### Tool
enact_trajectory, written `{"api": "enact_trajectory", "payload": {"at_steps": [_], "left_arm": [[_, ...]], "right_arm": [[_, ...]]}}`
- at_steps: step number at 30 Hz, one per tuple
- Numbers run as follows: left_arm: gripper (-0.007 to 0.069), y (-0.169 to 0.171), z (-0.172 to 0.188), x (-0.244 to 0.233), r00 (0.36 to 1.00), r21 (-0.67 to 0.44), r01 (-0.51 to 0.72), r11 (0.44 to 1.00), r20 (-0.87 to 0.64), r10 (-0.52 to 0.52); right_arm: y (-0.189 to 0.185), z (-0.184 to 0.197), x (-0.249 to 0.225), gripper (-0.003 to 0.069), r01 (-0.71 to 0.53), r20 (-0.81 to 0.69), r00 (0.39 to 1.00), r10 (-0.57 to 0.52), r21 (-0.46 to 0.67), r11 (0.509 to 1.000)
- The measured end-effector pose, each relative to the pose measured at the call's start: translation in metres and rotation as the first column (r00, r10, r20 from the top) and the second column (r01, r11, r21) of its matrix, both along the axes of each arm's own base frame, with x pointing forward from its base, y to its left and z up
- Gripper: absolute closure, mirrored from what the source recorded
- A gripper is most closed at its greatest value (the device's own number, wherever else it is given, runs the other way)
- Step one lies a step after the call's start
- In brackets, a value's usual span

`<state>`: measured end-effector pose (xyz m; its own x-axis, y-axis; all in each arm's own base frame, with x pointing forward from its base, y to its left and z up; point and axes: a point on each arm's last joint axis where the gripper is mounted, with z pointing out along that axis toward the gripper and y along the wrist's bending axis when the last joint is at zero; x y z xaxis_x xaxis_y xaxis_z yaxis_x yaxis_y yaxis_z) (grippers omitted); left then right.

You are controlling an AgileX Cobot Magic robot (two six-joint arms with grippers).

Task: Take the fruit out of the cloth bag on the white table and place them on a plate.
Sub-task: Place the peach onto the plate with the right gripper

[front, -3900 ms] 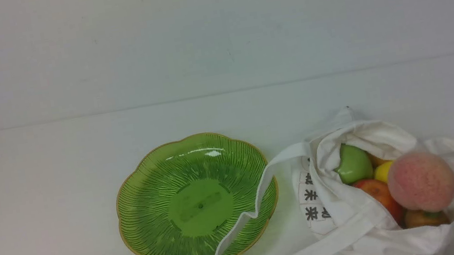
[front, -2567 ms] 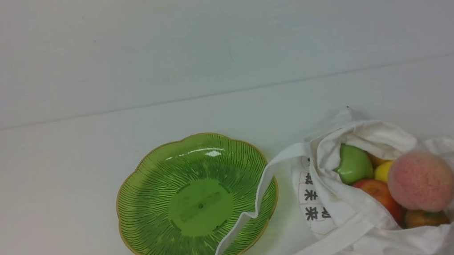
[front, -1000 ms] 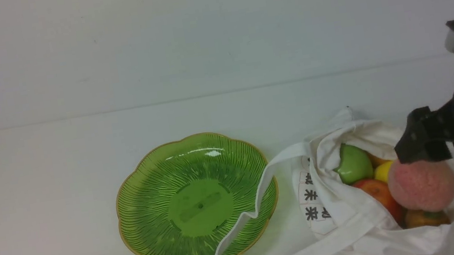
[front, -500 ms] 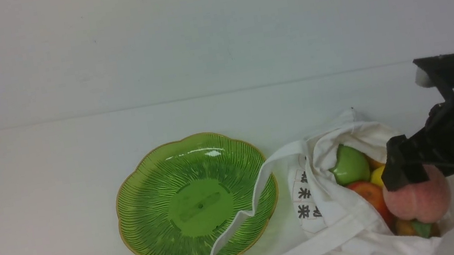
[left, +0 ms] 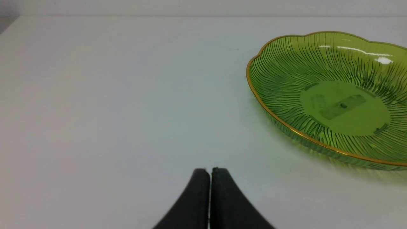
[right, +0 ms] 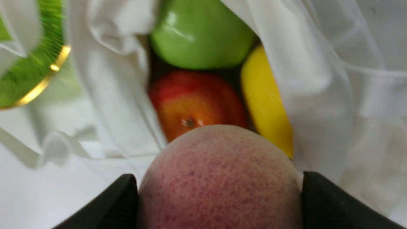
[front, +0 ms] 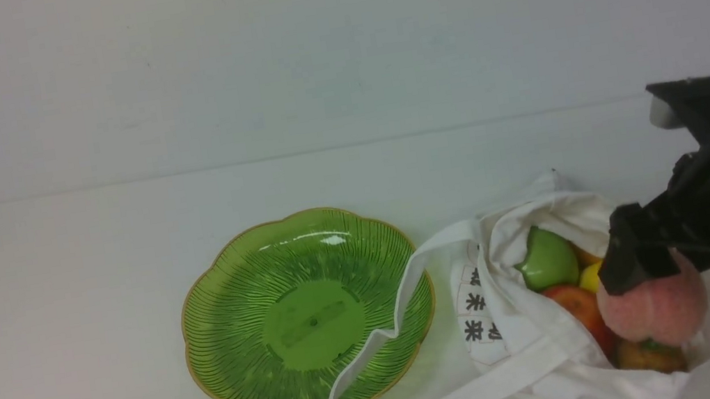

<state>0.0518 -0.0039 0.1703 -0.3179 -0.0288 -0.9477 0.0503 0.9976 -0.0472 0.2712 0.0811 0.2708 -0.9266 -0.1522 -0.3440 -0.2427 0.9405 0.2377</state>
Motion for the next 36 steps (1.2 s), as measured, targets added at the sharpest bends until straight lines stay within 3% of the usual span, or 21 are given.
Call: {"api": "enact_trajectory", "payload": {"at_steps": [4,6,7,8,10,13,22,26,36], "left_arm": [[0.0633,0.000,0.000,0.000,1.000,0.000,0.000,1.000,0.000,0.000],[0.0633,0.000,0.000,0.000,1.000,0.000,0.000,1.000,0.000,0.000],[0.0633,0.000,0.000,0.000,1.000,0.000,0.000,1.000,0.000,0.000],[0.0633,0.000,0.000,0.000,1.000,0.000,0.000,1.000,0.000,0.000],[0.0633,0.000,0.000,0.000,1.000,0.000,0.000,1.000,0.000,0.000],[0.0633,0.000,0.000,0.000,1.000,0.000,0.000,1.000,0.000,0.000],[0.0633,0.000,0.000,0.000,1.000,0.000,0.000,1.000,0.000,0.000],[0.0633,0.000,0.000,0.000,1.000,0.000,0.000,1.000,0.000,0.000],[0.0633,0.000,0.000,0.000,1.000,-0.001,0.000,1.000,0.000,0.000]], "right_arm": [[0.013,0.040,0.002,0.0069,-0.045,0.126,0.992,0.025,0.158,0.986],[0.030,0.058,0.005,0.0069,-0.108,0.216,0.975,0.046,0.285,0.952],[0.033,0.060,0.004,0.0069,-0.130,0.233,0.971,0.062,0.289,0.949],[0.051,0.065,0.006,0.0069,-0.208,0.300,0.948,0.103,0.344,0.916],[0.063,0.065,0.007,0.0069,-0.255,0.336,0.933,0.131,0.358,0.898],[0.110,0.045,0.013,0.0069,-0.369,0.415,0.884,0.216,0.334,0.867],[0.192,-0.032,0.045,0.0069,-0.403,0.382,0.878,0.289,0.261,0.877],[0.211,-0.060,0.059,0.0069,-0.418,0.328,0.886,0.327,0.261,0.870],[0.222,-0.071,0.070,0.0005,-0.439,0.308,0.882,0.356,0.267,0.858]]}}
